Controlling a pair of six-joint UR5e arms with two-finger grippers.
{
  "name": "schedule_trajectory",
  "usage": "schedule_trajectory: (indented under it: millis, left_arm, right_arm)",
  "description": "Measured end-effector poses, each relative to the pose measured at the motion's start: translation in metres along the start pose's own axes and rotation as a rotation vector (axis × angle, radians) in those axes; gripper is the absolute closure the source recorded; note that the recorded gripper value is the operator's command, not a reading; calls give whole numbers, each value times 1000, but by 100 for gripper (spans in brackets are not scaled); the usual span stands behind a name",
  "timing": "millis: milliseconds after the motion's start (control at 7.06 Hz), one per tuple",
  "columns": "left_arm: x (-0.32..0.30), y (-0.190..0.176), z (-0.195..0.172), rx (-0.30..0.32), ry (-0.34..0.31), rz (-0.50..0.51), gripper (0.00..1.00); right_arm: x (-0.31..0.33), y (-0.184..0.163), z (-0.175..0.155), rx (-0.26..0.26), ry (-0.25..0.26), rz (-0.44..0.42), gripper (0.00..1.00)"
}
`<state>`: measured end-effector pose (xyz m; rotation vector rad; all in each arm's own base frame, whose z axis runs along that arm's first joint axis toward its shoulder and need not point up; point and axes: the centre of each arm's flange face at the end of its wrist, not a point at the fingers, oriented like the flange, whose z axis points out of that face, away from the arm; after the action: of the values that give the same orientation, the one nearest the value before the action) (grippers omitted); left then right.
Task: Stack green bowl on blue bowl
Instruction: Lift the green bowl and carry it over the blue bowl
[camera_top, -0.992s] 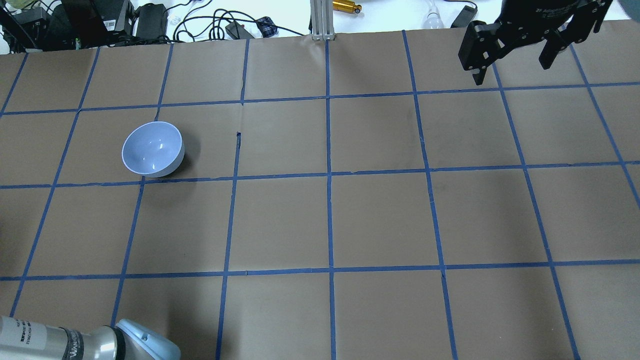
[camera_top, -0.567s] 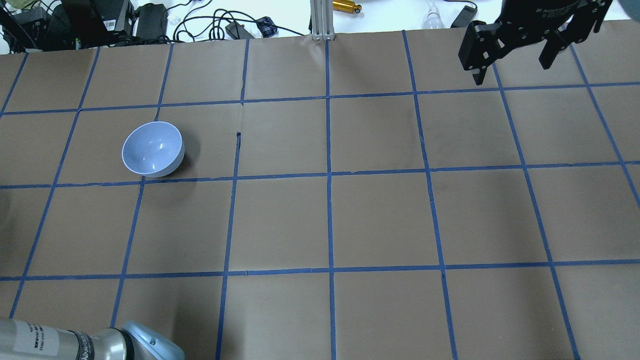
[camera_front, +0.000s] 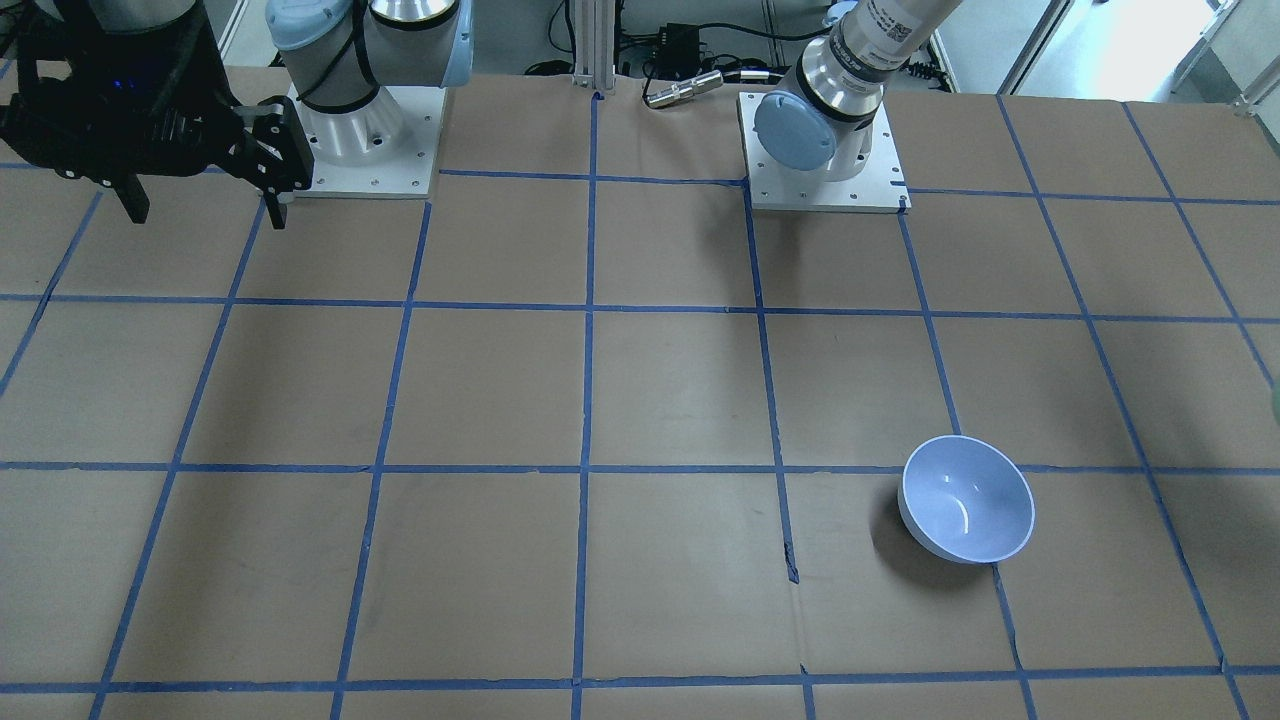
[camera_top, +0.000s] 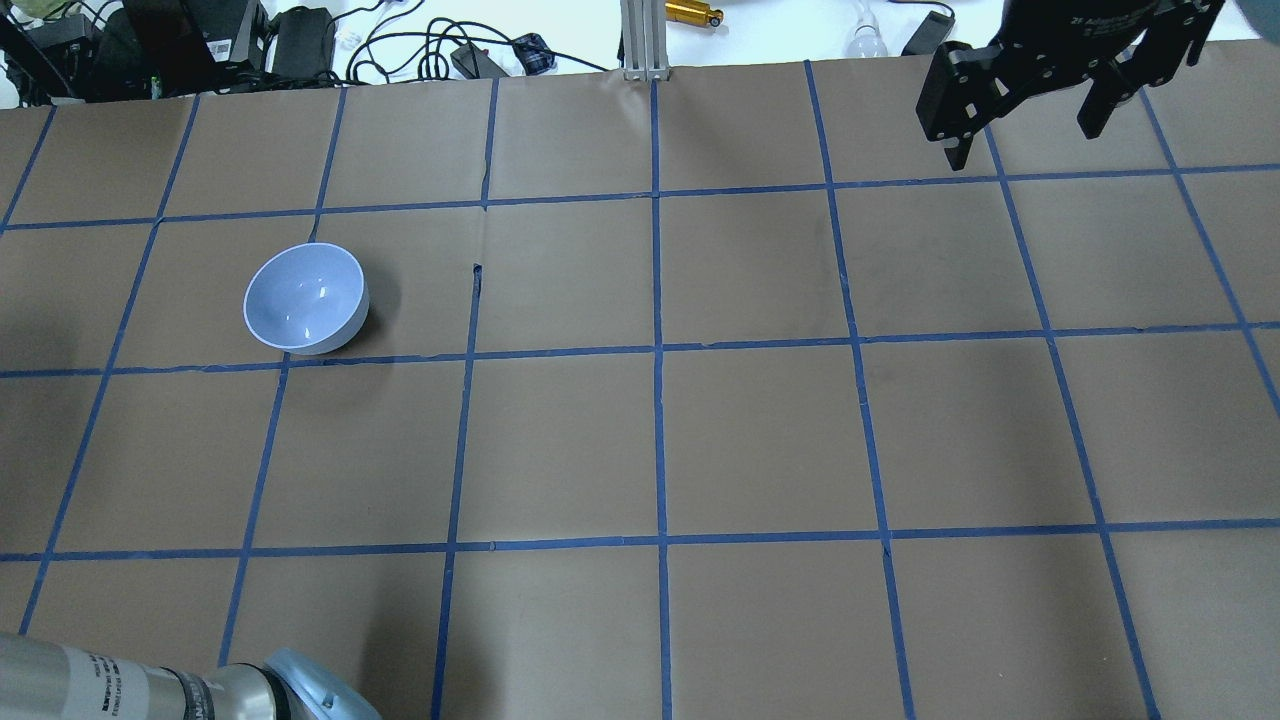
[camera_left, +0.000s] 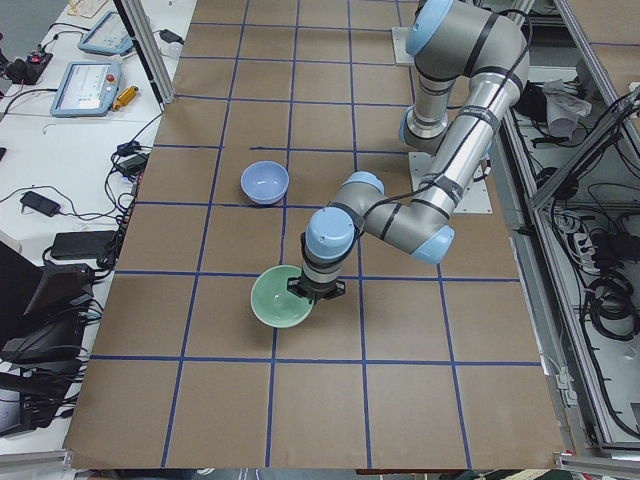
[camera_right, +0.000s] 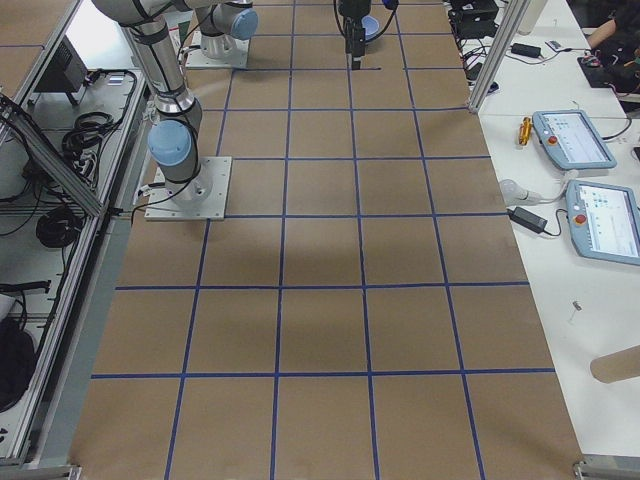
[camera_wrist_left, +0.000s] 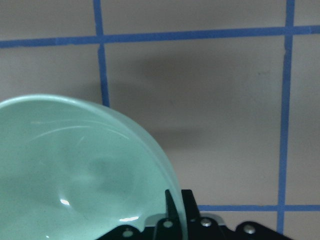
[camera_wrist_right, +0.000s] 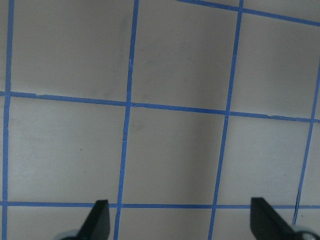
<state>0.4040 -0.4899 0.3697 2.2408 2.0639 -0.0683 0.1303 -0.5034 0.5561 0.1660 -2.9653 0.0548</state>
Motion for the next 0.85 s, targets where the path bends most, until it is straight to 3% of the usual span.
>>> schedule_trajectory:
  millis: [567,850]
  left_arm:
    - [-90,-176,-17,63,14,25,100]
    - [-94,-257,1,96,50,8,100]
  right_arm:
    - [0,0,0,0,0,-1,0]
    - [0,0,0,0,0,-1,0]
